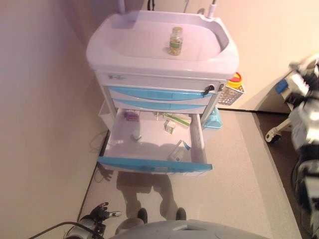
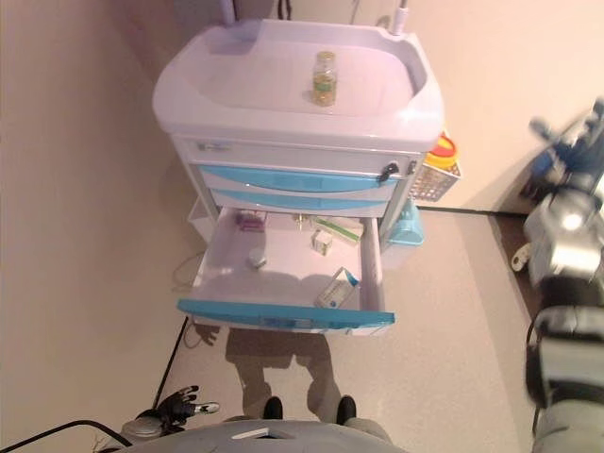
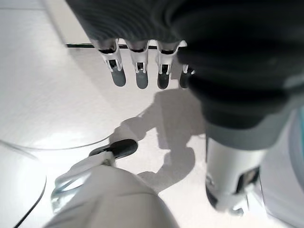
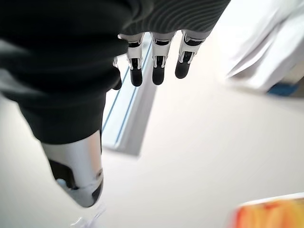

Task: Open the drawer and pick up the medicine

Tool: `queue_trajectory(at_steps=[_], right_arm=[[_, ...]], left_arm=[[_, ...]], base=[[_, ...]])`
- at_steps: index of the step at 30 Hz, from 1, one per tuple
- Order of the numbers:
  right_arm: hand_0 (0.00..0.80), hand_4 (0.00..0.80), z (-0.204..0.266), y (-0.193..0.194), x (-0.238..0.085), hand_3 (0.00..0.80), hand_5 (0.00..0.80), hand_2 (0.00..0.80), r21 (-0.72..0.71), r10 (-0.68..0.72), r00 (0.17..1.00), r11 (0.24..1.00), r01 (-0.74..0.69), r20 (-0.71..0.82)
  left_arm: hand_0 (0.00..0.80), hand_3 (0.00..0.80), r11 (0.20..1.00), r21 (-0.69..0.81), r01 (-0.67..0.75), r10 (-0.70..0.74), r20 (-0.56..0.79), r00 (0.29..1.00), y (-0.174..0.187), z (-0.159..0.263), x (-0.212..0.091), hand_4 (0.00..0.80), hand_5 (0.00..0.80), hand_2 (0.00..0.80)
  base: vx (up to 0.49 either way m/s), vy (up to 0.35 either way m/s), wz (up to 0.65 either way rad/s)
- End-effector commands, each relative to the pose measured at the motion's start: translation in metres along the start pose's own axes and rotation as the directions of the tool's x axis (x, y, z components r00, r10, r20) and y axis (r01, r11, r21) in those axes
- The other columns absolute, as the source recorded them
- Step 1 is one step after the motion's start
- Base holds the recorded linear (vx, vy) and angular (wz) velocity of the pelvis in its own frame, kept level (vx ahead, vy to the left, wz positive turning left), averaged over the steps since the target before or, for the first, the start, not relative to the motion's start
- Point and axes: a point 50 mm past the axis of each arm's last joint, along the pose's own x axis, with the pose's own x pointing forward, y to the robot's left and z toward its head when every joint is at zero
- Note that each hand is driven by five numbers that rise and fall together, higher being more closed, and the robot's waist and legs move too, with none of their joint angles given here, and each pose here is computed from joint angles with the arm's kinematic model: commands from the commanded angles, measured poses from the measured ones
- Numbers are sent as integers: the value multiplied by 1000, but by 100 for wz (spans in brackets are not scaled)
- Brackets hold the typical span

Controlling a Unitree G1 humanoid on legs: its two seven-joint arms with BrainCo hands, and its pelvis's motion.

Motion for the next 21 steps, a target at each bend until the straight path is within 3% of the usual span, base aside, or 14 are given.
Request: queue_trajectory(at_steps=[1, 7, 8, 12, 21], right_arm=[[0, 0, -5, 9, -16, 0, 0, 0, -112, 67, 992, 992, -55, 104], [0, 0, -84, 5, -74, 0, 0, 0, -250, 145, 977, 951, -181, -155], [0, 0, -107, 3, -97, 0, 0, 0, -271, 158, 957, 936, -224, -245], [0, 0, -142, -2, -132, 0, 0, 0, -298, 181, 896, 901, -317, -404], [0, 0, -159, 19, -156, 0, 0, 0, -293, 380, 772, 767, -571, -510]], left_arm=[[0, 0, 995, 99, 33, -36, 36, 999, -8, 19, 6, 0, 0, 0], [0, 0, 979, 177, 99, -119, 109, 987, -22, 41, 7, 0, 0, 0], [0, 0, 974, 189, 125, -152, 134, 979, -25, 51, 7, 0, 0, 0], [0, 0, 960, 218, 179, -217, 166, 962, -29, 68, 7, 0, 0, 0], [0, 0, 952, 256, 170, -263, 390, 882, -28, 140, -4, 0, 0, 0]], base=[[-18, 4, -44], [-22, 23, -28], [-69, 46, -25], [-79, 17, -14], [-106, 20, -11]])
